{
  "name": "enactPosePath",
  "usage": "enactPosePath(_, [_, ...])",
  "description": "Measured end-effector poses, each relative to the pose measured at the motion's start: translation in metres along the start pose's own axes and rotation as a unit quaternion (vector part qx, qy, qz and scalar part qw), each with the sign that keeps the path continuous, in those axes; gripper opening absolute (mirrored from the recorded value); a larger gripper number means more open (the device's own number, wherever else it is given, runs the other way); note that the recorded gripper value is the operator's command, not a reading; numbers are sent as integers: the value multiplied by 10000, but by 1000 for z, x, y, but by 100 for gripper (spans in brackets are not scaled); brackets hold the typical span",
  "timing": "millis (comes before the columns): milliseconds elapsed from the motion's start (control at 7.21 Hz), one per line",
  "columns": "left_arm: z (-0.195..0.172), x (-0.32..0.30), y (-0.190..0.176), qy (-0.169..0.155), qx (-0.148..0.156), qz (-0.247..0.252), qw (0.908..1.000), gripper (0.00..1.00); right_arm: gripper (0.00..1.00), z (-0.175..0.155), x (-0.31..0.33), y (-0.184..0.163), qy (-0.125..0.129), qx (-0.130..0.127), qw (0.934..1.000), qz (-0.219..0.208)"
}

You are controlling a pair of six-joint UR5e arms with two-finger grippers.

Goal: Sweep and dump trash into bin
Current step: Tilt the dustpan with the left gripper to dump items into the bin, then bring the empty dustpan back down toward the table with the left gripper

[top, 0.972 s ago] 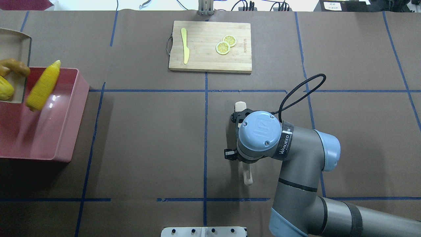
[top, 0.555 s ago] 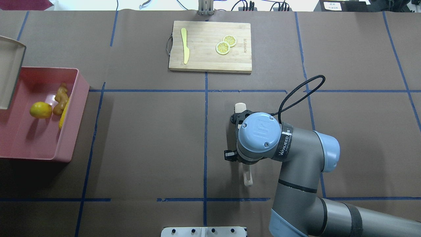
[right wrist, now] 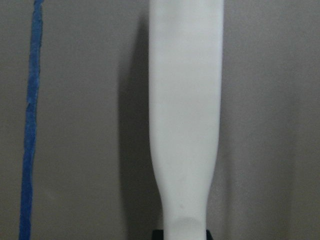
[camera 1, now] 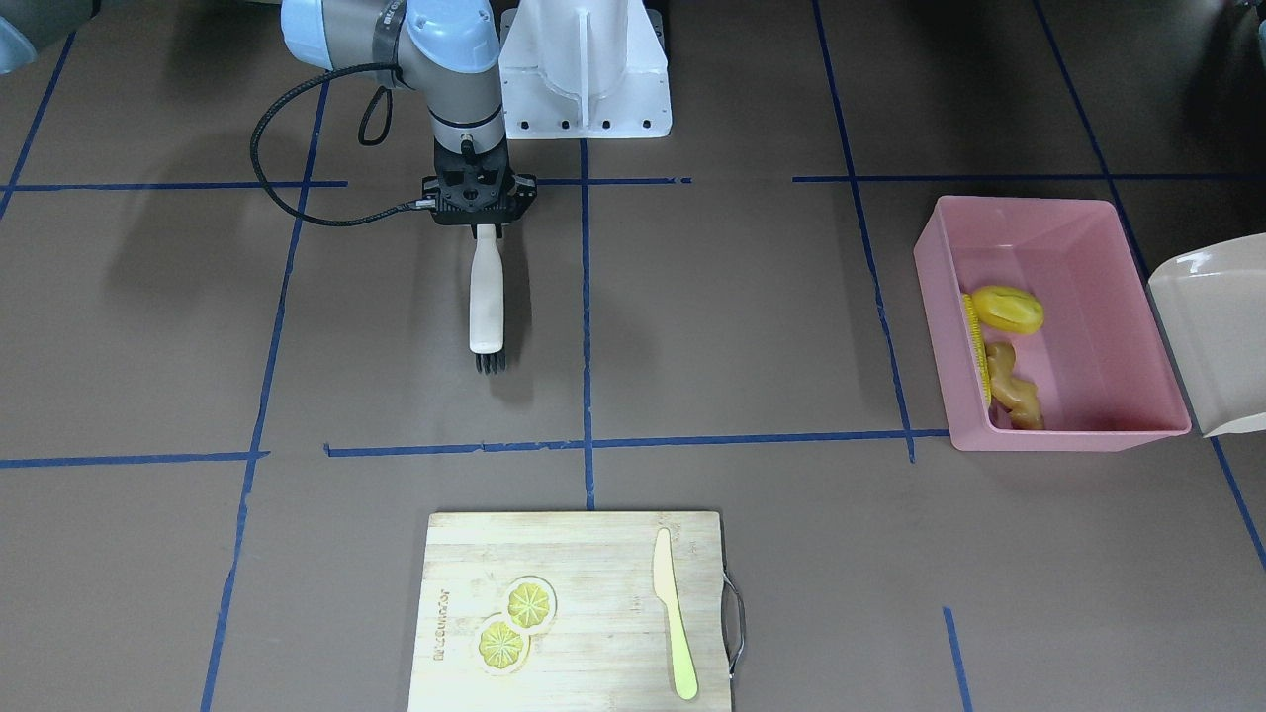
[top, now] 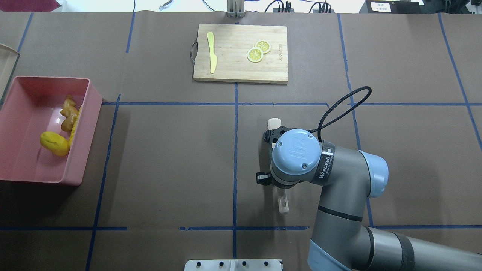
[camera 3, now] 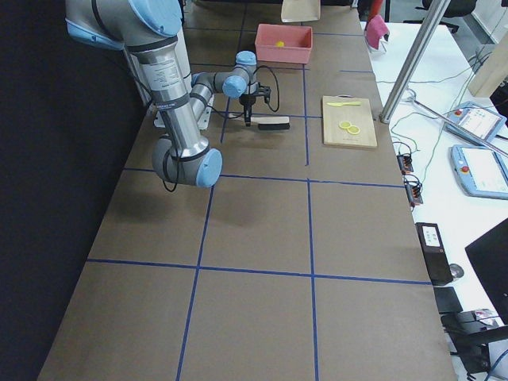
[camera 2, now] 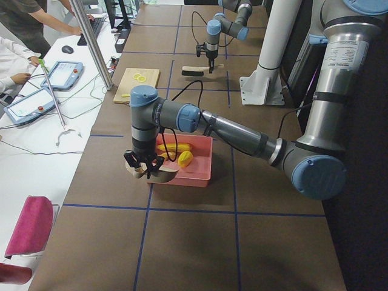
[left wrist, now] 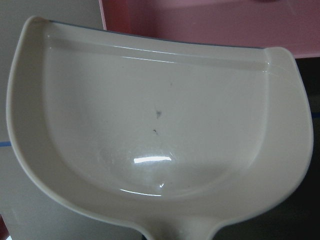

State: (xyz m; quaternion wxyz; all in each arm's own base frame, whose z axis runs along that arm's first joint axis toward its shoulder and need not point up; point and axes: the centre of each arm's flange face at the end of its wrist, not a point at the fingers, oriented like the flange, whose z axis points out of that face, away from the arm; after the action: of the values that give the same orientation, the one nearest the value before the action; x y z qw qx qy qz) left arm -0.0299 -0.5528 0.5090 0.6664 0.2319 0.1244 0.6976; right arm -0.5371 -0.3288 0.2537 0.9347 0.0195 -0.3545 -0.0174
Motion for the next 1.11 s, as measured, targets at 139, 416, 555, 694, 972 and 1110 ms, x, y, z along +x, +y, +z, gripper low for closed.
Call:
enactPosePath(139, [-4, -2, -5, -11, 215, -211, 9995, 0, 0, 0, 0, 0, -4, 0, 10000, 0])
enactPosePath(416, [-16, -4, -12, -82, 707, -1067, 9917, 0, 0, -1, 0, -1, -3, 7, 10000, 3])
enactPosePath(555, [-24, -5, -17, -155, 960, -1563, 9829, 0, 0, 0, 0, -1, -1, 9, 10000, 6])
enactPosePath(694, [-33, -5, -23, -242, 1160, -2015, 9723, 0, 0, 0, 0, -1, -2, 9, 10000, 8])
enactPosePath(972, [-57, 0, -42, -210, 1672, -2811, 9447, 0, 0, -1, -1, 0, -6, 7, 10000, 7])
enactPosePath(1110, [-73, 3, -54, -144, 1944, -3193, 9274, 0, 0, -1, -1, -1, -10, 6, 10000, 8])
